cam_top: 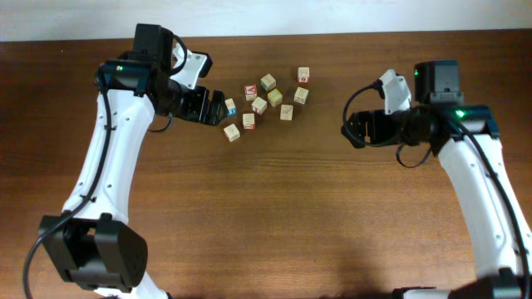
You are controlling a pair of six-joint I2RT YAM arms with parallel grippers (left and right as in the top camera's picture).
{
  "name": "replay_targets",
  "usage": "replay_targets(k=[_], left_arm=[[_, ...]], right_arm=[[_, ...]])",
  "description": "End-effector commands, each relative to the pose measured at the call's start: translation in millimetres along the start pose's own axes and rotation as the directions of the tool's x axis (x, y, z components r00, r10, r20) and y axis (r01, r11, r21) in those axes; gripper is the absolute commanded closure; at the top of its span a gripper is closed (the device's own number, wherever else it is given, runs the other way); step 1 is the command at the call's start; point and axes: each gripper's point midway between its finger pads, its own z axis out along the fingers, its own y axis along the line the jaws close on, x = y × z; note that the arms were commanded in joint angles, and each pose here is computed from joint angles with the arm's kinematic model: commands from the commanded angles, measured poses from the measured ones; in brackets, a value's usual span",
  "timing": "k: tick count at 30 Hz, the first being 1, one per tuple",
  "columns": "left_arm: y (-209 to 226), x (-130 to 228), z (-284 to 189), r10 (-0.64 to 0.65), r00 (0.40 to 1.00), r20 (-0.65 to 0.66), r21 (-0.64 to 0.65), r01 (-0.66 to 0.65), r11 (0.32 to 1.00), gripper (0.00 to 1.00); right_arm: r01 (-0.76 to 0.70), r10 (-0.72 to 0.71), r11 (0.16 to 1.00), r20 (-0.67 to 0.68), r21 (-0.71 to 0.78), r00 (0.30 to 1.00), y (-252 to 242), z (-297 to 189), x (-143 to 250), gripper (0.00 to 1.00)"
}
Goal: Rotate 5 blocks
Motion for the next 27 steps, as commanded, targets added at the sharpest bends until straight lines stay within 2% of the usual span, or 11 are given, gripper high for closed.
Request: replay_targets(k=[1,5,9,10,12,14,16,23,27], left_arm=[[-15.3,-8.7,-4.2,0.02,0.999,0.031,0.086,-0.023,0.996,0.01],[-21.6,-11.4,-5.1,0.022,0.999,0.045,0.123,-0.028,0.992,0.01],[-15.9,-14.7,-5.9,0.017,0.998,0.059,0.108,-0.023,0.994,0.01],[-10.9,-14.9,-6.0,-0.002,0.998,0.058,0.089,-0.003,0.996,0.01],[19.1,-12.3,-6.9,-0.136,0.989,0.052,-0.058,0.139,0.989,0.01],[45.8,-6.5,-10.9,-0.249,0.966,0.068,-0.197,0.258,0.946,0.01],[60.3,-2.3,-14.7,-0.298,0.951,0.083,-0.272,0.309,0.911,0.0],[68.1,-0.7,-17.1,-0.298,0.95,0.09,-0.318,0.311,0.895,0.04],[68.1,0.4,-17.1,-0.3,0.95,0.086,-0.319,0.311,0.895,0.04]], right_arm=[[-0.072,0.071,0.996,-0.018,-0.057,0.997,1.0,20.2,-8.9,0.05],[-0.155,0.154,0.988,-0.037,-0.023,0.987,5.3,53.5,-17.2,0.11],[-0.151,0.152,0.987,-0.02,0.063,0.988,17.3,73.7,-39.6,0.15],[-0.146,0.147,0.986,-0.012,0.077,0.989,21.5,78.2,-46.1,0.16],[-0.12,0.12,0.988,0.005,0.097,0.993,33.9,90.7,-63.7,0.18],[-0.119,0.118,0.986,0.015,0.117,0.993,41.5,105.0,-76.7,0.2],[-0.104,0.102,0.986,0.02,0.128,0.995,48.2,124.9,-85.5,0.22],[-0.148,0.136,0.972,0.077,0.182,0.988,53.8,184.2,-93.2,0.35],[-0.18,0.154,0.955,0.125,0.237,0.98,60.1,207.8,-91.3,0.36]])
